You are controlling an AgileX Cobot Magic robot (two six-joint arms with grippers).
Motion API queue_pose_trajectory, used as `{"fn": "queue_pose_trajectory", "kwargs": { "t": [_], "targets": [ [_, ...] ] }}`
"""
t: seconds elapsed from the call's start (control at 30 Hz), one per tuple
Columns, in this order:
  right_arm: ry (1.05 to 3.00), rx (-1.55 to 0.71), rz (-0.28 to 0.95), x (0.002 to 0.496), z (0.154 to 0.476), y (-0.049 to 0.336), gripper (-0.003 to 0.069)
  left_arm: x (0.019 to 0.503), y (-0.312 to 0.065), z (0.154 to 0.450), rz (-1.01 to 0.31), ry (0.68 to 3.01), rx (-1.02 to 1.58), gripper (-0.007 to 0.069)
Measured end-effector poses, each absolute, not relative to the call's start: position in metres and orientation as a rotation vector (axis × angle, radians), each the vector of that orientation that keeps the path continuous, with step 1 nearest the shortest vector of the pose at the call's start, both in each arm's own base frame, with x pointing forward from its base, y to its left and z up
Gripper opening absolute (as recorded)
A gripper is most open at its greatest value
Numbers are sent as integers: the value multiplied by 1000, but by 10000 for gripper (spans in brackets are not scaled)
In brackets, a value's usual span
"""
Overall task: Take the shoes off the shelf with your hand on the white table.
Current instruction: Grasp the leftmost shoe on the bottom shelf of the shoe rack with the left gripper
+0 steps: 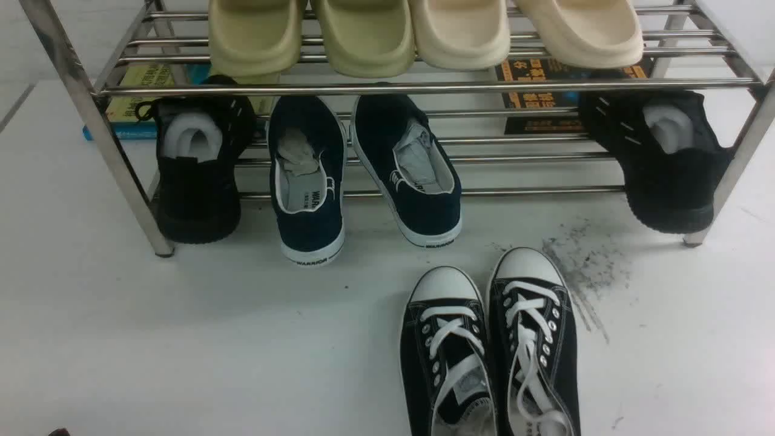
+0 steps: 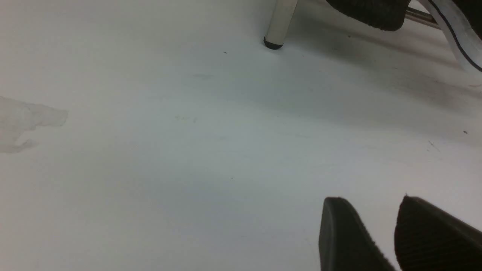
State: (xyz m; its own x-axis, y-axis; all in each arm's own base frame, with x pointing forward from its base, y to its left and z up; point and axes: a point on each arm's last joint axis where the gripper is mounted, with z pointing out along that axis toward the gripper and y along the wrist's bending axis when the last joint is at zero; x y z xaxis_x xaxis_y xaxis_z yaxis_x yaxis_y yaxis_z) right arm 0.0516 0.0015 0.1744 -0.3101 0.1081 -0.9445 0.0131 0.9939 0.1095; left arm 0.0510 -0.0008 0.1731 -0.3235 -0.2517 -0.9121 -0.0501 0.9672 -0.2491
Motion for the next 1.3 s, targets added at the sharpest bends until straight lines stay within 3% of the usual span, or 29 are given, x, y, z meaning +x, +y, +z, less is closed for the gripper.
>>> {"fn": "queue_pose_trajectory", "kwargs": {
  "t": [1.13,1.27,1.3],
  "targets": [
    [1885,87,94,52,174,2,237,51,-1,173,-219,1893,-230,242],
    [1885,87,94,52,174,2,237,51,-8,174,-518,1849,-494,242],
    [1885,87,94,52,174,2,237,51,-11,175,-663,1820,-622,242]
  ]
}}
